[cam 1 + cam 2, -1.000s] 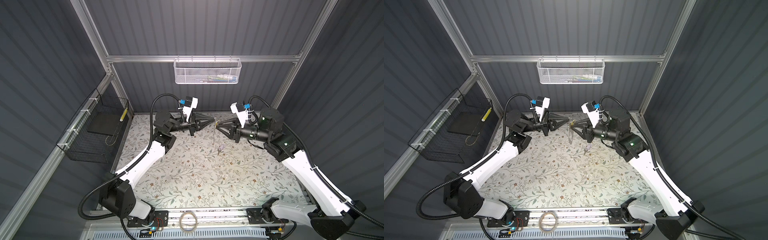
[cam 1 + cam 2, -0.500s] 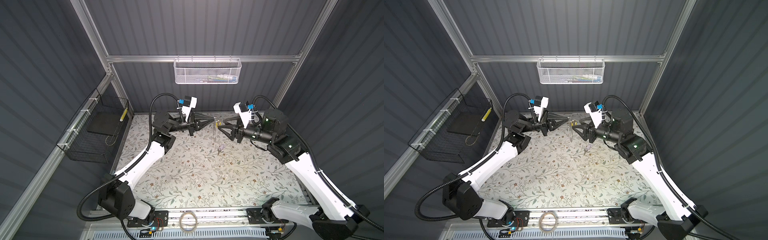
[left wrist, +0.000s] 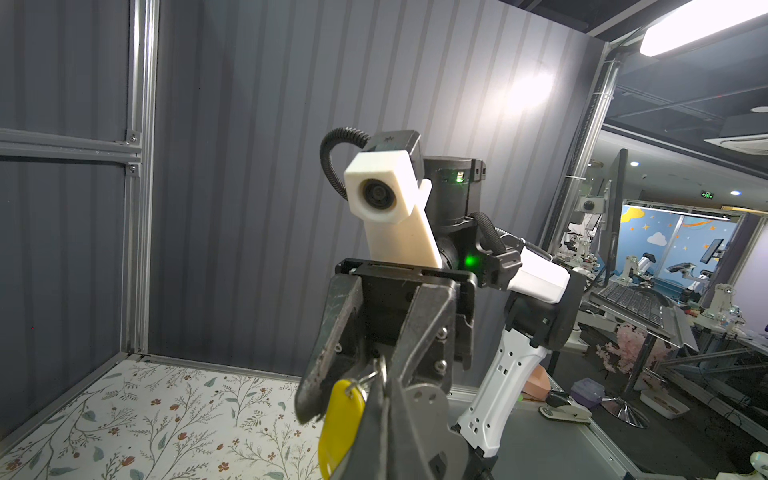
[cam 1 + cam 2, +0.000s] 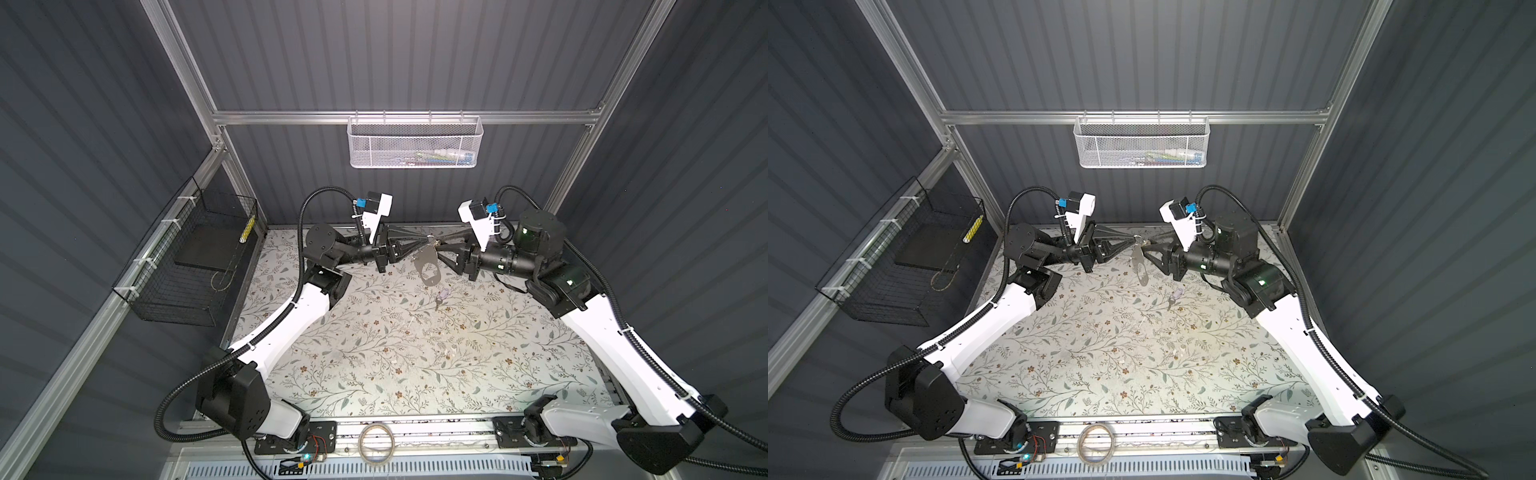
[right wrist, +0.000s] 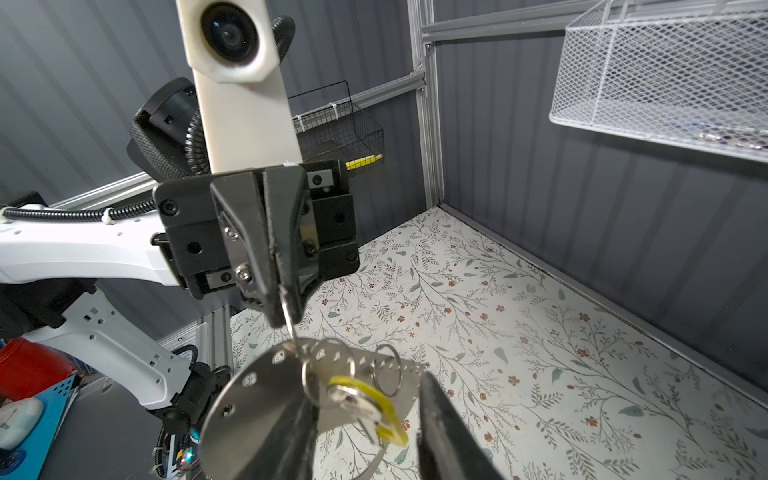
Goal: Attach keys to a key ring
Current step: Insert the key into the keyring.
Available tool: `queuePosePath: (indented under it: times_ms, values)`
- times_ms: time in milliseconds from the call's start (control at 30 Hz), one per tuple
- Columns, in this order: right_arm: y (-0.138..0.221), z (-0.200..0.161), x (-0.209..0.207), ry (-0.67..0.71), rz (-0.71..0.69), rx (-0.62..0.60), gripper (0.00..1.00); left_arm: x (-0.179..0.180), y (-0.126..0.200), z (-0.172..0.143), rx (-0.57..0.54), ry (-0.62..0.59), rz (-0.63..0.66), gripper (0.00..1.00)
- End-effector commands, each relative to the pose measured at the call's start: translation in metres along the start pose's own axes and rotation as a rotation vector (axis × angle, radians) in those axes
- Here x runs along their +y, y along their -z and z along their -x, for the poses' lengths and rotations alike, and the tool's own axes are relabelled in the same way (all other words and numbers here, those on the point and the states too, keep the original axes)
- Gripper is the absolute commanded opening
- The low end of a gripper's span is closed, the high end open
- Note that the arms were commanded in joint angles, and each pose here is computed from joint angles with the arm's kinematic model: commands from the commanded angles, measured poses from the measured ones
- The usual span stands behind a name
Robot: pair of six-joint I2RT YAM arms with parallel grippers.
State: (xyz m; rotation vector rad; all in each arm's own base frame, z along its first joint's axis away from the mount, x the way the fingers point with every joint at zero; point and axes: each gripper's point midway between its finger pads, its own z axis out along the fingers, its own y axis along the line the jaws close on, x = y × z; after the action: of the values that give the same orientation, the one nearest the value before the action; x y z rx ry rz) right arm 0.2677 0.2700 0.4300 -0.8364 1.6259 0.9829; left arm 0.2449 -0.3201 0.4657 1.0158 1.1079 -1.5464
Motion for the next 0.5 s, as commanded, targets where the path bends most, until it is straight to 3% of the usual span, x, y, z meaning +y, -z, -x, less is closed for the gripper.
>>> queuePosePath:
  times_ms: [0, 233, 467]
  values:
    - [0.0060, 0.0154, 0.0123, 0.031, 0.046, -0.040, 0.31, -0.0191, 0.0045, 0.0155, -0.029, -0.061, -0.026, 0.00]
    - [0.0118, 0.0122, 0.0169, 0.013, 0.049, -0.045, 0.11, -0.0168, 0.0054, 0.0162, -0.048, -0.071, -0.012, 0.00]
    - [0.0132, 0.0090, 0.0188, 0.007, 0.047, -0.041, 0.00, -0.0144, 0.0063, 0.0169, -0.064, -0.078, 0.003, 0.00]
